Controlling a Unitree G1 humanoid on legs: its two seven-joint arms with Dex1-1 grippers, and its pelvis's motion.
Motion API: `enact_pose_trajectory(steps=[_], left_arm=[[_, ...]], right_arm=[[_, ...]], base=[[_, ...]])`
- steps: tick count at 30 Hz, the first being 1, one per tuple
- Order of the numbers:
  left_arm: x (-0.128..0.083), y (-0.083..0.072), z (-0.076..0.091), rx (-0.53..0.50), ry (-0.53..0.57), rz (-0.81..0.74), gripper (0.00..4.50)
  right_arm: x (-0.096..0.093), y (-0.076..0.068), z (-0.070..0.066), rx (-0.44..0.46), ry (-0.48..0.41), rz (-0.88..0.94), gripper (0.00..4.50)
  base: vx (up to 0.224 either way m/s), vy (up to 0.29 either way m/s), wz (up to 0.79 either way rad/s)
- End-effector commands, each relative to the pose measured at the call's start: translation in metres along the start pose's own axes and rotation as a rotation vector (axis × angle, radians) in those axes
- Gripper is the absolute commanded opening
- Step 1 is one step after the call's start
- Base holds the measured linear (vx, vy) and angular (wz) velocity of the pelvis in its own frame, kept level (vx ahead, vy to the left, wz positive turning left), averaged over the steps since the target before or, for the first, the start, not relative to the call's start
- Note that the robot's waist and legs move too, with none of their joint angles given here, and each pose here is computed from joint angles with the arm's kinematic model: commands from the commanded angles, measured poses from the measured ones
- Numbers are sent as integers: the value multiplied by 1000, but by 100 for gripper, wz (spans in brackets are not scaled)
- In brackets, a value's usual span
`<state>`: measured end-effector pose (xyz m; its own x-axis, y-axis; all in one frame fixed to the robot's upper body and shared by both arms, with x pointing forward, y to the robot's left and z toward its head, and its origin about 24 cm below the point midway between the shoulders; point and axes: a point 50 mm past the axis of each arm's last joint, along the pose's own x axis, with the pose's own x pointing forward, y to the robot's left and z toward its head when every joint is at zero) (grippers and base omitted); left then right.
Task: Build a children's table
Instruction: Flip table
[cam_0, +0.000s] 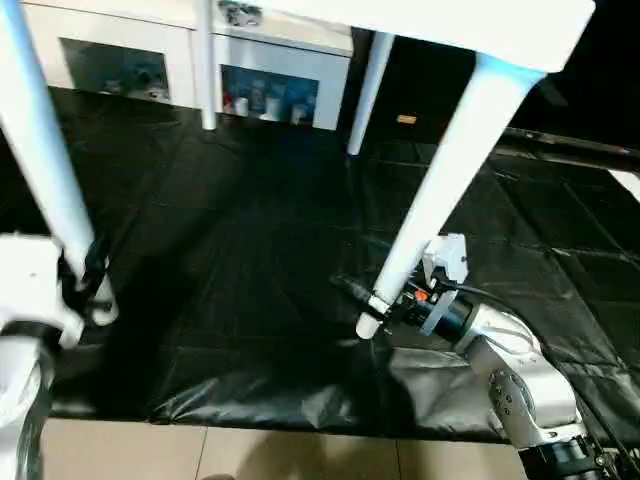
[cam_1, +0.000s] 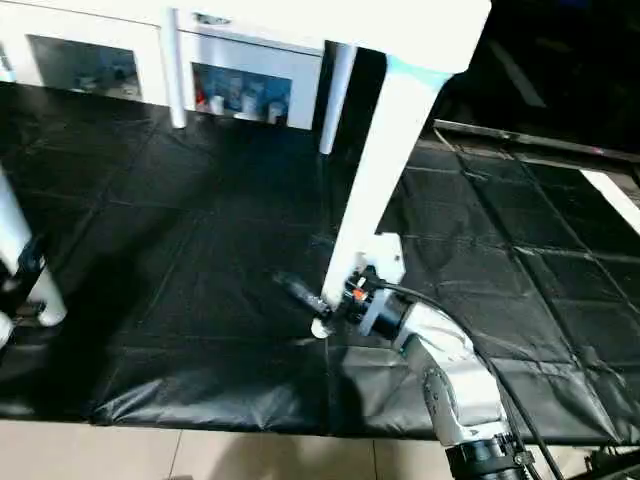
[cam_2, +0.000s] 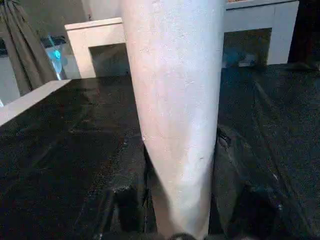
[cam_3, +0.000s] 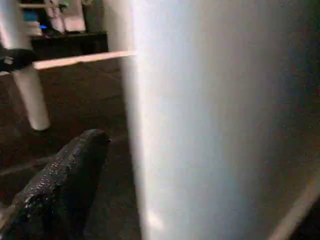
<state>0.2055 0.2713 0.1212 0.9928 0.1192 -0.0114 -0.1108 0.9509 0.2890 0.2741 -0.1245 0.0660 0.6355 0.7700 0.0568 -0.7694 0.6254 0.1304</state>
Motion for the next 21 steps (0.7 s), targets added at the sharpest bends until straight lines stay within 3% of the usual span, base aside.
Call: enact_pose_trajectory(steps=[1,5,8,12,13,15,21], left_arm=[[0,-4,-11,3,66,-62,159],[-3,-7,-11,-28,71,-97,159],[-10,-4,-14,-72,78,-100,229],[-20,8,-18,-132,63,-124,237],[-25,11,-20,-148,52,-162,263],[-37,18,-22,-171,31,-223,271],[-51,23,-22,-219,-34,-237,322]], right_arm=[[1,-7,4,-18,-11,-24,450],[1,-5,3,11,-14,-14,450],[-2,-6,0,16,-18,-39,450],[-9,-4,-2,34,-43,-55,450],[-12,-1,-2,49,-55,-48,450],[-19,6,-3,77,-76,-35,450],[-32,12,-8,29,-110,-121,450]], base=[[0,0,0],[0,0,0],[0,0,0],[0,0,0],[0,0,0],[0,0,0],[0,0,0]])
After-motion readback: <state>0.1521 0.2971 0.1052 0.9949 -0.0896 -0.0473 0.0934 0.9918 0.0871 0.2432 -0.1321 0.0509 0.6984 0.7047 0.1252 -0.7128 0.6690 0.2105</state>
